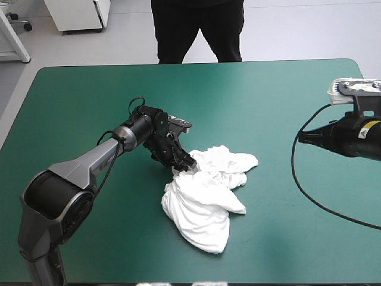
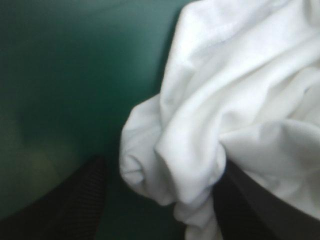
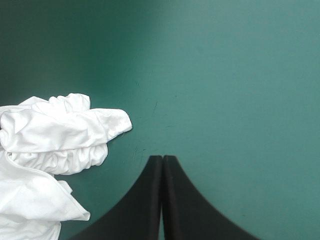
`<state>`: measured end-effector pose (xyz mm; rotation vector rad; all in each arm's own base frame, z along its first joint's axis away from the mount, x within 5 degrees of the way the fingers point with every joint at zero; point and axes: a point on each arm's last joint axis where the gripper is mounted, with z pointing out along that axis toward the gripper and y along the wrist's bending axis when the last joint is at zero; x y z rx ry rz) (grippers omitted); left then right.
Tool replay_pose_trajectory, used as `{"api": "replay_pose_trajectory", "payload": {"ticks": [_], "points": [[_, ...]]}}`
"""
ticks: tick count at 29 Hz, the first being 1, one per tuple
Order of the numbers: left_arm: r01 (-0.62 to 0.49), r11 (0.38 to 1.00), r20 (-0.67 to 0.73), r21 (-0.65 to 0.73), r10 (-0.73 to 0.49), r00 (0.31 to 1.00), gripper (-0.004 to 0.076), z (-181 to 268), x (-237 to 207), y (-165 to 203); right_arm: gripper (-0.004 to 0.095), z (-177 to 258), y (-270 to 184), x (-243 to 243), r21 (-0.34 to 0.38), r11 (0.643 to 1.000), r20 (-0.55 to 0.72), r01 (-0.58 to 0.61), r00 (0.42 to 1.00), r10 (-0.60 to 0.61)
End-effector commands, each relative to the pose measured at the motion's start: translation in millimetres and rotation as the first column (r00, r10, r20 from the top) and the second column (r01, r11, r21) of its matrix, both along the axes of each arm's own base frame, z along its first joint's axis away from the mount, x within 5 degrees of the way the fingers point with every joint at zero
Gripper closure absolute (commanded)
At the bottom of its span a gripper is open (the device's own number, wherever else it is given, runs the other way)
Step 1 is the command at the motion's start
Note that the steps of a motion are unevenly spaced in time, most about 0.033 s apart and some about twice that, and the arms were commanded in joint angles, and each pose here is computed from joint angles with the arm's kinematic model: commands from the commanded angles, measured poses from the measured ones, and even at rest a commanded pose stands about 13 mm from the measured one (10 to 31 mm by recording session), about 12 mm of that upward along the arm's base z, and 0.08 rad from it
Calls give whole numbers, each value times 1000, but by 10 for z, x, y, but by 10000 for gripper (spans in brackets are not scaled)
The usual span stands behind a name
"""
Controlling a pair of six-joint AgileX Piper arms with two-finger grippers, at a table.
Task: Fold the cloth
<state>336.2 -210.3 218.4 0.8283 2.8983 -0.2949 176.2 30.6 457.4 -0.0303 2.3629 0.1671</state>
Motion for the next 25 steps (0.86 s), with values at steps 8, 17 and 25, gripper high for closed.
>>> {"api": "replay_pose_trajectory", "payload": {"ticks": [8,17,25], "points": [[17,1000,28,-23,-16,999,728,24,33,-46,924,70,-22,-28,-1,1000,30,9,1000,-9],[20,1000,11,-14,-20,1000,733,21,17,-39,461,-269,229,483,32,991,-138,-131,981,135],[22,1000,-1,-9,-22,1000,733,20,7,-34,380,-680,672,848,-16,968,-279,-252,930,238]]}}
